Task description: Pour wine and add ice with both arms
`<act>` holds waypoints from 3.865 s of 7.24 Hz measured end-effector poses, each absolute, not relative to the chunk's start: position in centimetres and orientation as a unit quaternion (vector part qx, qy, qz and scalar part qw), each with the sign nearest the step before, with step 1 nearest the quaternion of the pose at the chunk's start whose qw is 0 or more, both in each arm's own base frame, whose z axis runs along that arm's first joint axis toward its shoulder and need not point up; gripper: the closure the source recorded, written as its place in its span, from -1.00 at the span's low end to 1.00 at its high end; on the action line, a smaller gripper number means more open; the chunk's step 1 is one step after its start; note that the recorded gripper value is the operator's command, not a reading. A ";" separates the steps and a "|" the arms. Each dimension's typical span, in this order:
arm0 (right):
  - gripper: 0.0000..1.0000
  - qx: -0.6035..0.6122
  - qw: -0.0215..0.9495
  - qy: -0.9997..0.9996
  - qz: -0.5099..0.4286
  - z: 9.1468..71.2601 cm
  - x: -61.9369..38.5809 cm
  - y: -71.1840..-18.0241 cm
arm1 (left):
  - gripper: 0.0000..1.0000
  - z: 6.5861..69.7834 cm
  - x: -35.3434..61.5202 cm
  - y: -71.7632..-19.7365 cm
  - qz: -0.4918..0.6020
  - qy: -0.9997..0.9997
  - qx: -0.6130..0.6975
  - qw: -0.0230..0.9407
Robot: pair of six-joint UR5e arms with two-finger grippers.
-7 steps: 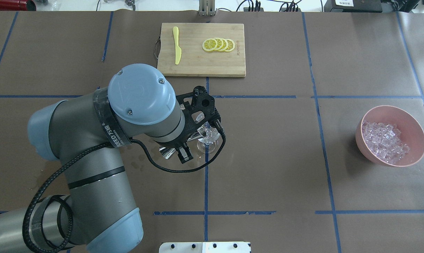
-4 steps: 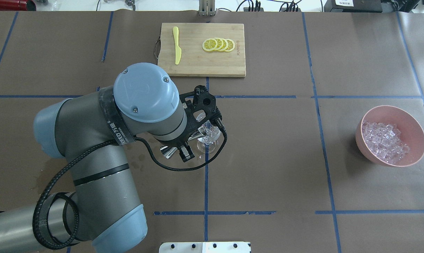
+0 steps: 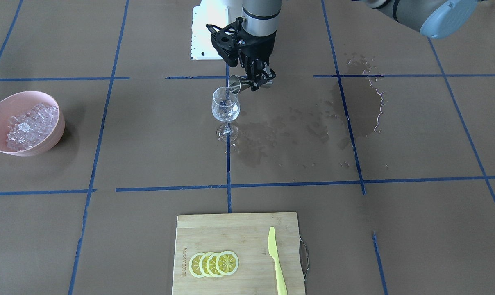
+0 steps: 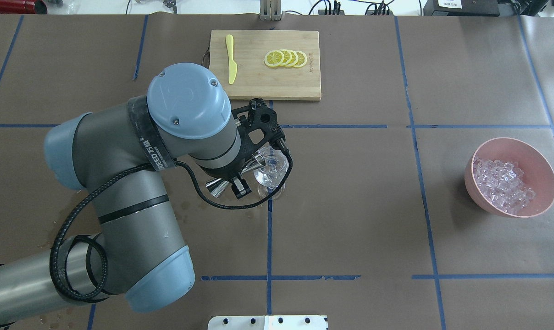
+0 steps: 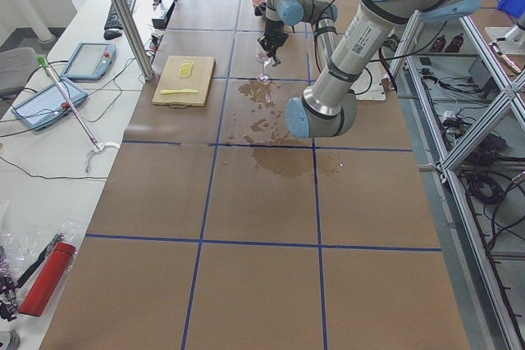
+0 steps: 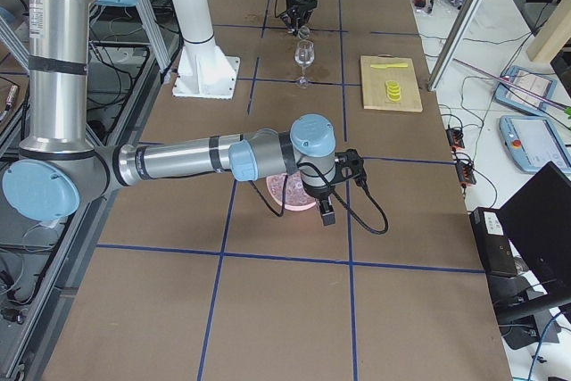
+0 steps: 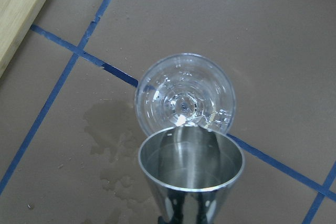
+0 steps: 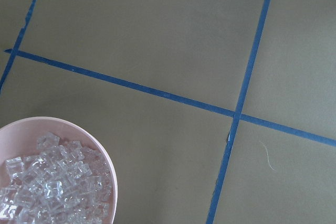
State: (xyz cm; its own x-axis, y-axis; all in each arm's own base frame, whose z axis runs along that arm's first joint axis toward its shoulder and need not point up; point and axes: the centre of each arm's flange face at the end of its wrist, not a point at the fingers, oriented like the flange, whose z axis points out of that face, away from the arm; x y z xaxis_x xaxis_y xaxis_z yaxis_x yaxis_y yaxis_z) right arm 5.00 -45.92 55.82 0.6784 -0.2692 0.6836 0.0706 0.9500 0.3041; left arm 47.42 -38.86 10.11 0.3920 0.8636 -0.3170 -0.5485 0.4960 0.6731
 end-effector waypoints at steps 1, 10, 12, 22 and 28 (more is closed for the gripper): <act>-1.00 0.127 0.907 -0.390 -0.094 55.8 5.0 -45.9 | 1.00 10.1 47.3 -38.9 0.441 0.331 0.239 0.799; -1.00 0.130 0.906 -0.392 -0.095 55.5 5.0 -45.9 | 1.00 13.5 35.1 -41.6 0.331 0.398 0.378 0.767; -1.00 0.130 0.906 -0.392 -0.095 55.5 5.0 -45.9 | 1.00 17.2 31.9 -40.8 0.270 0.428 0.393 0.768; -1.00 0.136 0.905 -0.391 -0.097 54.9 5.0 -45.8 | 1.00 44.9 24.2 -34.6 -0.117 0.402 0.511 0.751; -1.00 0.136 0.905 -0.391 -0.097 54.9 5.0 -45.8 | 1.00 52.5 33.9 -29.4 -0.174 0.379 0.503 0.757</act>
State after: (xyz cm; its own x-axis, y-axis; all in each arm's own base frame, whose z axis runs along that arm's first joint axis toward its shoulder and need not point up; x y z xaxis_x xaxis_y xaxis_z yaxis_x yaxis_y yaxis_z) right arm 4.97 -45.80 54.91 0.6747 -0.2826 0.6818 0.0702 0.9442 0.3219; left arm 33.90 -29.36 52.49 0.6520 0.1172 -0.7491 0.6449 0.4337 0.6293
